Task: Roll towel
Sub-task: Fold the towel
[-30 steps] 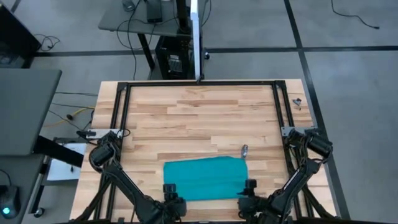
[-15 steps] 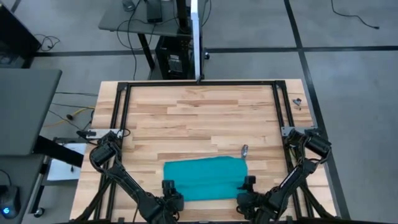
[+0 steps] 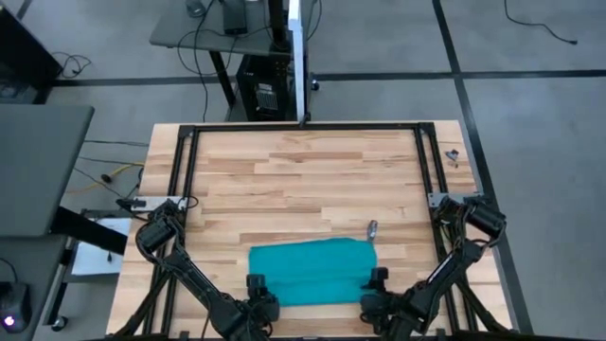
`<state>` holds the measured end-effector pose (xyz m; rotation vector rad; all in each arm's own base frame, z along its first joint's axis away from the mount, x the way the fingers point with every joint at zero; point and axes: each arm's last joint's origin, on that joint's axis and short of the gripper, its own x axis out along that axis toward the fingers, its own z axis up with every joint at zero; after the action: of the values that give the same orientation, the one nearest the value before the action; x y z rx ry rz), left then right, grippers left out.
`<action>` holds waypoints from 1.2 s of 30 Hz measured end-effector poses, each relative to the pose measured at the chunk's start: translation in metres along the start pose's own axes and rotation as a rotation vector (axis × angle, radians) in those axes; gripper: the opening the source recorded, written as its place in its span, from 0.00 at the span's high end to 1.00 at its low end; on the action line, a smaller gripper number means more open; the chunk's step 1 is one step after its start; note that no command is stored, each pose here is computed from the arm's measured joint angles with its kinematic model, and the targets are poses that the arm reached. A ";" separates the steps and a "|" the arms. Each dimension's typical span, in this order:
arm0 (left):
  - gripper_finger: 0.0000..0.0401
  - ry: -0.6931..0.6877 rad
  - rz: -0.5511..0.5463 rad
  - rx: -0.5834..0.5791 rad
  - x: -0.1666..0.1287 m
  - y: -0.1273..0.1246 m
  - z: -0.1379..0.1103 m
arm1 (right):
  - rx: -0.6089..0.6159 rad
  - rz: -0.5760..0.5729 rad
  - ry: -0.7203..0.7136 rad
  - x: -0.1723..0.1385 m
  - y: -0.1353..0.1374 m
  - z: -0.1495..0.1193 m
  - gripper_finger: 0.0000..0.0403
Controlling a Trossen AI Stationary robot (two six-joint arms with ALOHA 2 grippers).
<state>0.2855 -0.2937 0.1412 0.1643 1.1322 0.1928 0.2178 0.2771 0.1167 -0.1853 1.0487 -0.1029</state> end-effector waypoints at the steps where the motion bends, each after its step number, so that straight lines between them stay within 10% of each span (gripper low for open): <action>1: 0.66 0.006 -0.006 -0.020 0.000 0.000 0.001 | 0.006 0.016 0.013 0.001 0.000 0.001 0.53; 5: 0.93 0.044 -0.036 -0.097 0.003 0.003 0.003 | 0.055 0.097 0.048 0.002 0.002 0.005 0.71; 10: 0.98 0.115 -0.108 -0.236 0.000 0.002 0.004 | 0.145 0.211 0.072 -0.005 0.002 0.013 0.96; 20: 0.99 0.180 -0.485 -0.389 -0.047 0.014 0.026 | 0.314 0.449 0.104 -0.030 -0.007 0.020 0.98; 36: 0.99 0.109 -0.571 -0.632 -0.024 0.083 -0.026 | 0.439 0.633 0.142 -0.022 -0.090 0.036 1.00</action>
<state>0.2468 -0.2179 0.1701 -0.7314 1.1323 0.0422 0.2382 0.1963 0.1708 0.5584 1.1570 0.2304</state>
